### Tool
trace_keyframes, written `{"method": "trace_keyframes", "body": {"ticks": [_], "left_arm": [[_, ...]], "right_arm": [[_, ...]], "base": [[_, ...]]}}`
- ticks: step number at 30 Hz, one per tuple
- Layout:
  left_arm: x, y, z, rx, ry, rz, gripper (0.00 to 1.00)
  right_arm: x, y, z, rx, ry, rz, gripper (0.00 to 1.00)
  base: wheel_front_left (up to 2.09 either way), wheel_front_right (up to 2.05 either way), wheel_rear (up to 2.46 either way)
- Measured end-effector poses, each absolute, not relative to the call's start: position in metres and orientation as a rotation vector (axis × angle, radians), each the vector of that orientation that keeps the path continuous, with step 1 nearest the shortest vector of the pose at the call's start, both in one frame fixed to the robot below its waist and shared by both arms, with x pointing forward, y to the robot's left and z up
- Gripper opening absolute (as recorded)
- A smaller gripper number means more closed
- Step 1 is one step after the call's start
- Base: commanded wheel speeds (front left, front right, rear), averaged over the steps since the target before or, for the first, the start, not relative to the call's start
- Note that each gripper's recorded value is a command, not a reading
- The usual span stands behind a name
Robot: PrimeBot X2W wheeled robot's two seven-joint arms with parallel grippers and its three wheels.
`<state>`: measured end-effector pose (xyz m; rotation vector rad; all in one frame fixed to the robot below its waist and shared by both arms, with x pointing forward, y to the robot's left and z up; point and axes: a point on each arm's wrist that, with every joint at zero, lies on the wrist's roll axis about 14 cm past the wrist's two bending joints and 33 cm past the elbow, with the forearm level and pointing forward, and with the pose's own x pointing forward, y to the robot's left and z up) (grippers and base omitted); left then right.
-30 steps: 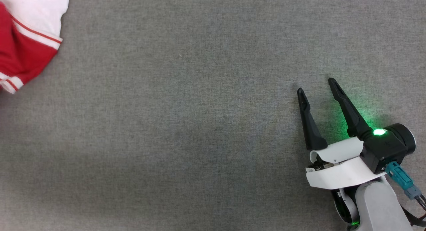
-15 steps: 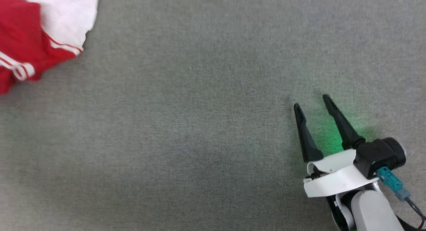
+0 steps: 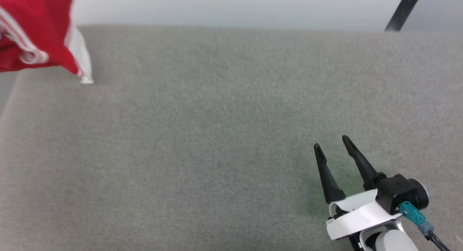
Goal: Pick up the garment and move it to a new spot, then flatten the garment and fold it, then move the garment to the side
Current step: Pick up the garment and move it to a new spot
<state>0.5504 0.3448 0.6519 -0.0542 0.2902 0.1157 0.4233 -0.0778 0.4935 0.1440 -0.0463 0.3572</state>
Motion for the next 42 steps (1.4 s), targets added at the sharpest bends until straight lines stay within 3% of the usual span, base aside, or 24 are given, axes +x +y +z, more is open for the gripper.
{"method": "trace_keyframes", "body": {"ticks": [10,30,42], "left_arm": [[0.506,0.268,0.696,-0.038,0.225,-0.047,0.00],[0.464,0.010,0.697,-0.139,0.285,-0.604,0.00],[0.465,-0.080,0.652,-0.213,0.382,-0.823,0.00]], "right_arm": [[0.406,-0.095,0.536,0.122,-0.157,0.314,1.00],[0.362,-0.259,0.532,0.019,-0.151,-0.164,1.00],[0.332,-0.313,0.512,0.032,-0.082,-0.344,1.00]], "base": [[0.00,0.00,0.00],[0.00,0.00,0.00],[0.00,0.00,0.00]]}}
